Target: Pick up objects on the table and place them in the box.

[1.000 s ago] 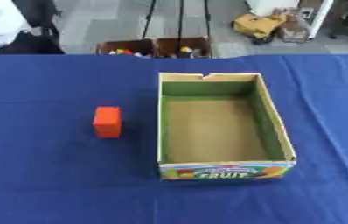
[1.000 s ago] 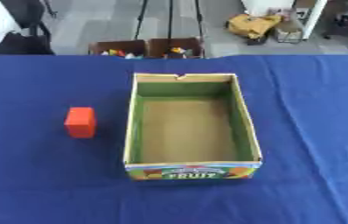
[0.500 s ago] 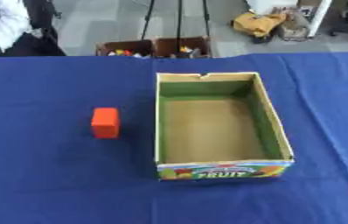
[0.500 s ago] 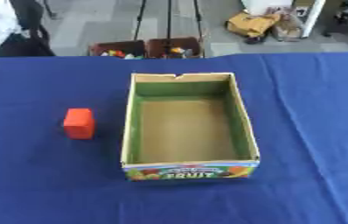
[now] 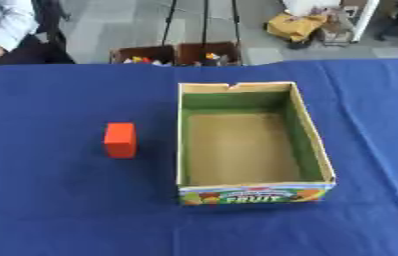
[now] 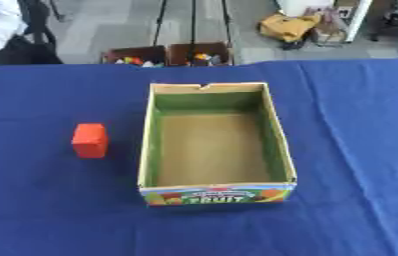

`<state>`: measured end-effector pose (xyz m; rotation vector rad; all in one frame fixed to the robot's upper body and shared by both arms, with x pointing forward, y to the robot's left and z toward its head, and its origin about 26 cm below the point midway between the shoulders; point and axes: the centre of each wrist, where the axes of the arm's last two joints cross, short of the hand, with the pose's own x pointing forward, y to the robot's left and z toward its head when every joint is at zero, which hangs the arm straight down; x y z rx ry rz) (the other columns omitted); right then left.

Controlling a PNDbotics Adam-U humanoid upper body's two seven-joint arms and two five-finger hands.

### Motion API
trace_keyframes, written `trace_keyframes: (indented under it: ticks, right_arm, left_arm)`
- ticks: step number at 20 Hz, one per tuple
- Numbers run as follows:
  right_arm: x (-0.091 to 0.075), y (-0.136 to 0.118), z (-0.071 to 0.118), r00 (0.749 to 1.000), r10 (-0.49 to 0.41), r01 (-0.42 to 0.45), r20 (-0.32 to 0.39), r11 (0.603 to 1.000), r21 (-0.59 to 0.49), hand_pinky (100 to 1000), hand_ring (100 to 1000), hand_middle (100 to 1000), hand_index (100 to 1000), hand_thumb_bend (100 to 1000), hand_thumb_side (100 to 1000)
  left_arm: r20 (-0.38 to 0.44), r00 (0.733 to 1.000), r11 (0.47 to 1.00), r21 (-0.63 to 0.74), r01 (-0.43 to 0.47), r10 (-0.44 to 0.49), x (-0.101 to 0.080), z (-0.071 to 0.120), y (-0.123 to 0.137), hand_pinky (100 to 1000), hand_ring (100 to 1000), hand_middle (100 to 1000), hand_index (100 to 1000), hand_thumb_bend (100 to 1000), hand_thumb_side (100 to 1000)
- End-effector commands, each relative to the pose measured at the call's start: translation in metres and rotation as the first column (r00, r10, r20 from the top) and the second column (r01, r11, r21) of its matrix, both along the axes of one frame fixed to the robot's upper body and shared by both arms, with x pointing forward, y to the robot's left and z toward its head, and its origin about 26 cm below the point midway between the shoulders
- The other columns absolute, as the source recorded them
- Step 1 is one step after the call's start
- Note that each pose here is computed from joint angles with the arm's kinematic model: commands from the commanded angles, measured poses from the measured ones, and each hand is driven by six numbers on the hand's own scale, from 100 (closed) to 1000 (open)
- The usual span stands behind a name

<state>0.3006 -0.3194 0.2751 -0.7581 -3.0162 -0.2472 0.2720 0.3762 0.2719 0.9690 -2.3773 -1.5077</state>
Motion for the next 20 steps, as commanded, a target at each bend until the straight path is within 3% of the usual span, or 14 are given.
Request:
trace_keyframes:
  ticks: [1,11,20]
  right_arm:
    - [-0.004,0.0,0.009,1.0,0.006,-0.006,0.021,0.999,-0.033,771,756,776,786,100,672]
    - [-0.003,0.004,0.008,0.999,0.039,-0.039,0.004,0.998,-0.043,772,756,776,786,100,666]
    - [-0.002,0.007,0.007,0.998,0.058,-0.058,-0.008,0.997,-0.043,774,757,778,787,100,649]
  left_arm:
    - [-0.074,0.996,0.98,0.197,-0.037,0.053,0.005,0.017,0.003,647,792,858,978,100,818]
    - [-0.281,0.941,0.895,0.444,-0.048,0.19,0.05,0.021,0.022,699,848,888,1000,100,803]
    - [-0.427,0.862,0.904,0.421,-0.078,0.273,0.085,0.007,0.032,684,842,879,998,100,804]
